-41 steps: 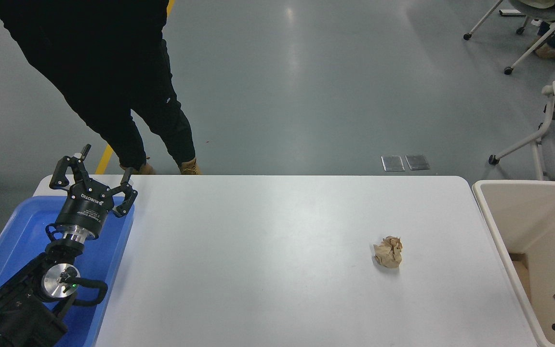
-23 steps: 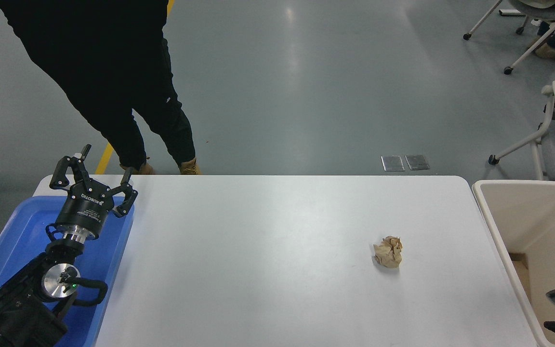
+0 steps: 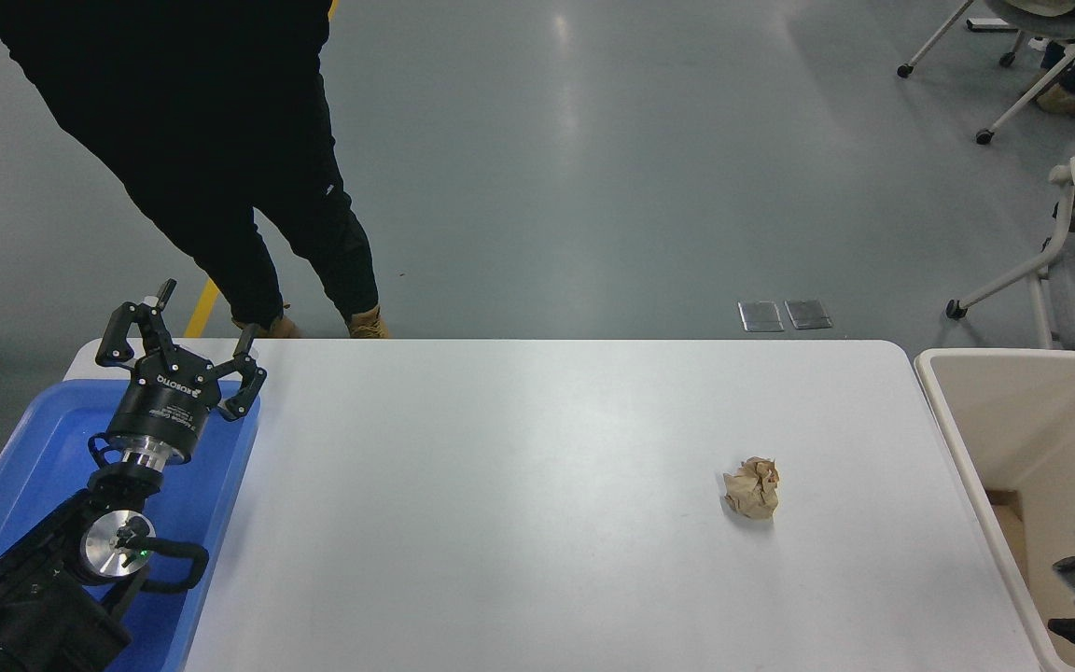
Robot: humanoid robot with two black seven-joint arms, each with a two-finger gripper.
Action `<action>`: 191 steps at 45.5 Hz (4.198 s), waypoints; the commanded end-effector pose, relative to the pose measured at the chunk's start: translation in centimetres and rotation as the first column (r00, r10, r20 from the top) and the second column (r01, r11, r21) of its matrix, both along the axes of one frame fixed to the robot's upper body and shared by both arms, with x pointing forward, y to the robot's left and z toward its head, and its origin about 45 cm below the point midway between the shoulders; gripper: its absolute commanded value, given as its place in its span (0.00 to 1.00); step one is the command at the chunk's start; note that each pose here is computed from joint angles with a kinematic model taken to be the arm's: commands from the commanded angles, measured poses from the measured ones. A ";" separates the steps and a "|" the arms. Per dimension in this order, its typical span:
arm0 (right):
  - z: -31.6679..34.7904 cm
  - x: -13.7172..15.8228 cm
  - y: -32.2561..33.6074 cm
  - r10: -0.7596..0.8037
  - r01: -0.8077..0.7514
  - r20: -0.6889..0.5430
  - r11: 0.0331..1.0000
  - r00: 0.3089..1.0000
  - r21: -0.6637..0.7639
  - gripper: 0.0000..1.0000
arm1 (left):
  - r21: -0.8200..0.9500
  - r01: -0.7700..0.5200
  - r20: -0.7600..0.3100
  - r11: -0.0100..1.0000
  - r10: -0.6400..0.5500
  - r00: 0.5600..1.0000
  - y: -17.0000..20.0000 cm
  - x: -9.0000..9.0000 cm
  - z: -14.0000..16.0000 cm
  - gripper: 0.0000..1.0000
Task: Pick up paper ball place in dustbin
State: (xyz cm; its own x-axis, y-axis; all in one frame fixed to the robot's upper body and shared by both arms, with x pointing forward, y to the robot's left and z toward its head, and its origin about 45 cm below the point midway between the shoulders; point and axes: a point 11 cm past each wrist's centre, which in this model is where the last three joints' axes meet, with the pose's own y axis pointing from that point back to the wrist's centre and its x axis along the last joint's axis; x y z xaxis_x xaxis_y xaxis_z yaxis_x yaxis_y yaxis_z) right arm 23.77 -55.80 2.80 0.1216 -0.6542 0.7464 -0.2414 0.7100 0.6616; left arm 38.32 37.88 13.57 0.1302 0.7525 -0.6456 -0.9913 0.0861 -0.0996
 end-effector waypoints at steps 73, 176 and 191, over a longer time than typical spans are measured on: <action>26.2 16.7 20.8 0.757 -0.687 -0.034 0.610 0.653 0.395 1.00 | 0.000 0.002 -0.001 1.000 -0.002 1.000 0.0 0.0 0.0 0.98; 4.9 13.8 27.7 0.794 -0.639 -0.143 0.569 0.591 0.518 1.00 | 0.000 0.002 -0.001 1.000 -0.002 1.000 0.0 0.0 0.0 0.98; 2.4 13.2 27.4 0.763 -0.625 -0.131 0.604 0.634 0.495 1.00 | 0.000 0.002 -0.001 1.000 -0.002 1.000 0.0 0.0 0.0 0.98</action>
State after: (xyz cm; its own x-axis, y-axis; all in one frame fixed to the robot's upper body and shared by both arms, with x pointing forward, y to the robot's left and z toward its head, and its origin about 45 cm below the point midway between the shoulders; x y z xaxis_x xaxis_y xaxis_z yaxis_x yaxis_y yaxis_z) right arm 37.36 -28.01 6.86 0.8500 -0.4472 0.2784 -0.2757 0.0726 0.9585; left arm 38.32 37.86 13.56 0.1307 0.7523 -0.6458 -0.9913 0.0873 -0.0989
